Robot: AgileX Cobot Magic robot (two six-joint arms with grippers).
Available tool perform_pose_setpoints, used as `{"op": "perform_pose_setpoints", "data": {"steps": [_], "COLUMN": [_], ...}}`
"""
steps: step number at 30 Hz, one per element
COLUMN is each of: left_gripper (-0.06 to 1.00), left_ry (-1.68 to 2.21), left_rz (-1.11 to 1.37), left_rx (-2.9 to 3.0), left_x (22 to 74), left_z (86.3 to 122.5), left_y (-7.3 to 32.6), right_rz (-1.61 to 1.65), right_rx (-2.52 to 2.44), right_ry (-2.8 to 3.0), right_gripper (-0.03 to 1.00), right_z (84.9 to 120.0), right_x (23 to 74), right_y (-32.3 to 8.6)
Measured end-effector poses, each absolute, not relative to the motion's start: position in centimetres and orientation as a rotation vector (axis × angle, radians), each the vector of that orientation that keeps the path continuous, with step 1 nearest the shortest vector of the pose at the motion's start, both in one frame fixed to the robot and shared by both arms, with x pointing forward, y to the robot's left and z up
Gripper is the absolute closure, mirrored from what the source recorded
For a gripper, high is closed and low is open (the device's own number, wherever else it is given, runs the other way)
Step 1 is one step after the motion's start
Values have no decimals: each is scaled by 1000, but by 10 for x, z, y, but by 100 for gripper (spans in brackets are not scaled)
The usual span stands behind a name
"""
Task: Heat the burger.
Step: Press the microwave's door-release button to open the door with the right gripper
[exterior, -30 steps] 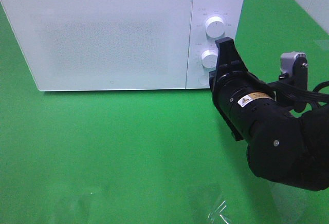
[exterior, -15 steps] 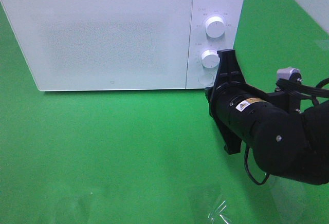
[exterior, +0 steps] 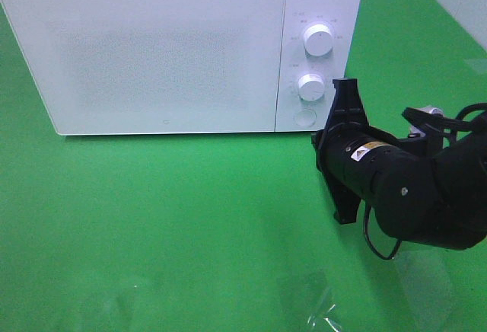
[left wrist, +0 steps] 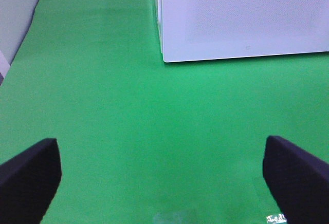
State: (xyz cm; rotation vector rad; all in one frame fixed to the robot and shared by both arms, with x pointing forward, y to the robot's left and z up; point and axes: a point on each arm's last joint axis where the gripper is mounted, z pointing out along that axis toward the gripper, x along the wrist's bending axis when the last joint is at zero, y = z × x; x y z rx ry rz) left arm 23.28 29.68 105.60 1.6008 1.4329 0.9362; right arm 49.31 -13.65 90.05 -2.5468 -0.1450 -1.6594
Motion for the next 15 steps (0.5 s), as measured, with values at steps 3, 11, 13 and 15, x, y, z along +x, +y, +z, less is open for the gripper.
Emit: {"op": "perform_pose_setpoints", "data": {"steps": [3, 11, 13, 15], "left_gripper": [-5, -5, -5, -5], "left_ry": [1433, 1433, 1433, 1433], "left_rz": [936, 936, 936, 936], "left_rx": [1601, 1601, 1601, 1601], "left_x": [233, 233, 233, 233], "left_z": [1056, 1056, 1056, 1056], "left_y": [297, 297, 297, 297], "right_rz": [-1649, -1675, -1683, -1690], "right_rx": [-2550, -2543, -2545, -2545], "right_ry": [-145, -153, -150, -153], "right_gripper": [97, 97, 97, 97], "right_z": [895, 884, 882, 880], "right_x": [497, 519, 525, 530], "right_y": [-133, -128, -130, -131]}}
